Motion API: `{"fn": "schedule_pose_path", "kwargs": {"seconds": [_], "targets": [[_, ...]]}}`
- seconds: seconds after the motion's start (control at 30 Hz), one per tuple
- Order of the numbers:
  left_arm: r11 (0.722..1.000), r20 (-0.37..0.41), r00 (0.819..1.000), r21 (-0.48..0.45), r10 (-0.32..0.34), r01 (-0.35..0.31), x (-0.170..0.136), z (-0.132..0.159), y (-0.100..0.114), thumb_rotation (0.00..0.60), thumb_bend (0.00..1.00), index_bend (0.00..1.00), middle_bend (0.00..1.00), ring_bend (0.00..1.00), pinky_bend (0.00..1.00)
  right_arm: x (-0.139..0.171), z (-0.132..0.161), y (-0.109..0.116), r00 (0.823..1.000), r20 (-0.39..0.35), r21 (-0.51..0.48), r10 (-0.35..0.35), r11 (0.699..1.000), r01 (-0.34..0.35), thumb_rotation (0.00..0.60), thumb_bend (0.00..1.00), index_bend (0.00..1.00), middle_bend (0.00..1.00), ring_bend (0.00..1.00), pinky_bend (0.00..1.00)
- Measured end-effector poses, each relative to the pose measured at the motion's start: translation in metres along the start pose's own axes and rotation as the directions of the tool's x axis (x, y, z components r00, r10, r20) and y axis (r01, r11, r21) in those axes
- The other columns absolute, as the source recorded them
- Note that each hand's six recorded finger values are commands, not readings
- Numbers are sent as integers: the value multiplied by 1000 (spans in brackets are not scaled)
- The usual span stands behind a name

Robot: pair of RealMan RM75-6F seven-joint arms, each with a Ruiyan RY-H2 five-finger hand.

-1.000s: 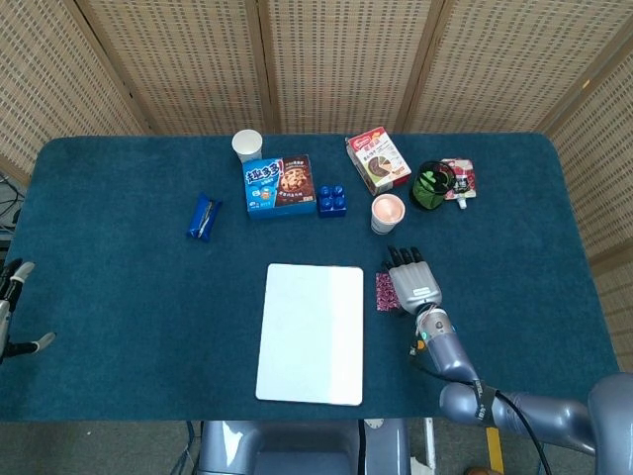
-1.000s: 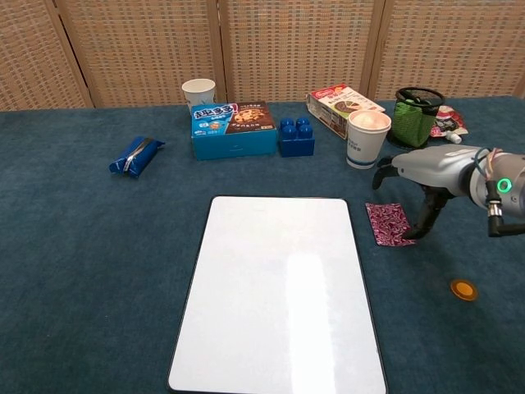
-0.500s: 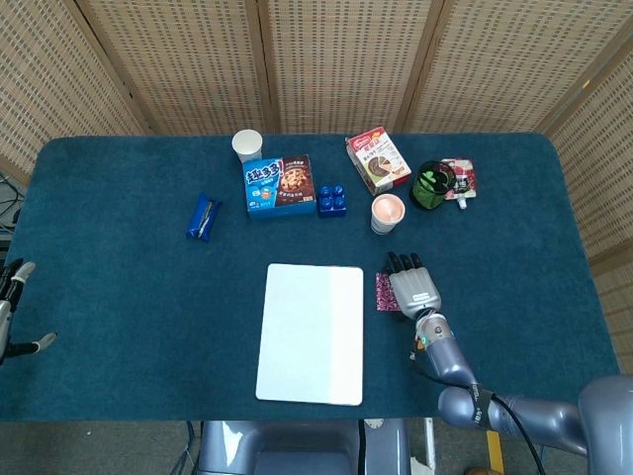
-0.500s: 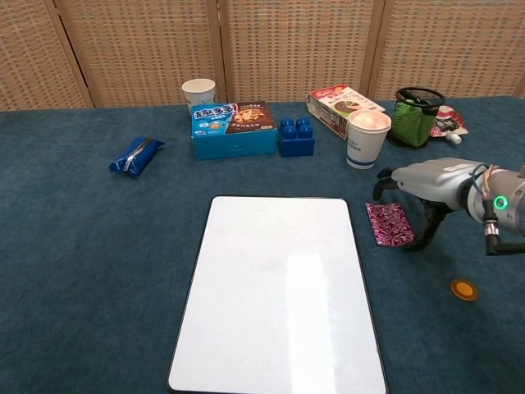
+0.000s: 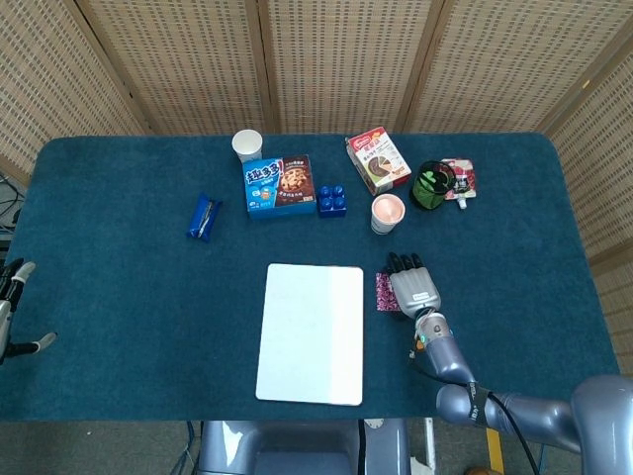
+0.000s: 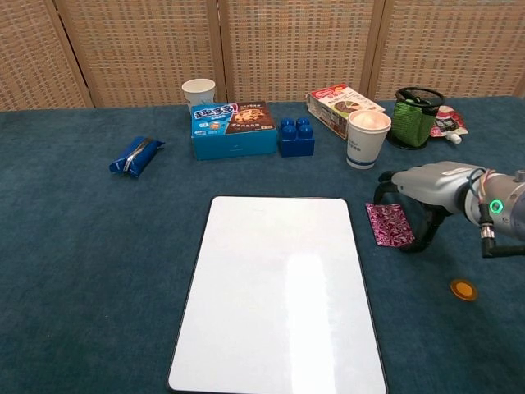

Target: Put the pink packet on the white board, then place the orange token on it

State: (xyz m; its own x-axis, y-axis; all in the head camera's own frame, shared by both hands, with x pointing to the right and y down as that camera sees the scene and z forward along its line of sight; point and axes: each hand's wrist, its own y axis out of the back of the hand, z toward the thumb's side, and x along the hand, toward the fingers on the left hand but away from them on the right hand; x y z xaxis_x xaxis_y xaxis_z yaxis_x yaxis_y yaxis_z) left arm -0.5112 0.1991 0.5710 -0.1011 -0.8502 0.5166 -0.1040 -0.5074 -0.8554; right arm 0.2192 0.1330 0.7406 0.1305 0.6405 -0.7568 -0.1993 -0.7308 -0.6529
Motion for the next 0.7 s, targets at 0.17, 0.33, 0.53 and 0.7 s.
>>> {"fn": "schedule_pose_path", "kwargs": {"seconds": [0.17, 0.33, 0.53, 0.7], "targets": [[1000, -1, 1000, 0, -1, 1, 0, 0, 0, 600, 0, 0, 0, 0, 0, -1, 1, -2, 1000, -1, 2, 7, 1000, -7, 600, 260, 262, 0, 0, 0], [1000, -2, 1000, 0, -1, 1, 0, 0, 0, 600, 0, 0, 0, 0, 0, -2, 1, -2, 1000, 0, 4, 8, 1000, -8, 600, 262, 426, 0, 0, 0], [1000, -2, 1000, 0, -2, 2, 0, 0, 0, 600, 0, 0, 0, 0, 0, -3, 1, 0, 1000, 5, -6, -12, 1000, 12, 600, 327, 516, 0, 0, 0], [1000, -2, 1000, 1, -2, 2, 0, 0, 0, 600, 0, 0, 0, 0, 0, -2, -1, 3, 999, 5, -20, -32, 999, 32, 600, 342, 524, 0, 0, 0]]}}
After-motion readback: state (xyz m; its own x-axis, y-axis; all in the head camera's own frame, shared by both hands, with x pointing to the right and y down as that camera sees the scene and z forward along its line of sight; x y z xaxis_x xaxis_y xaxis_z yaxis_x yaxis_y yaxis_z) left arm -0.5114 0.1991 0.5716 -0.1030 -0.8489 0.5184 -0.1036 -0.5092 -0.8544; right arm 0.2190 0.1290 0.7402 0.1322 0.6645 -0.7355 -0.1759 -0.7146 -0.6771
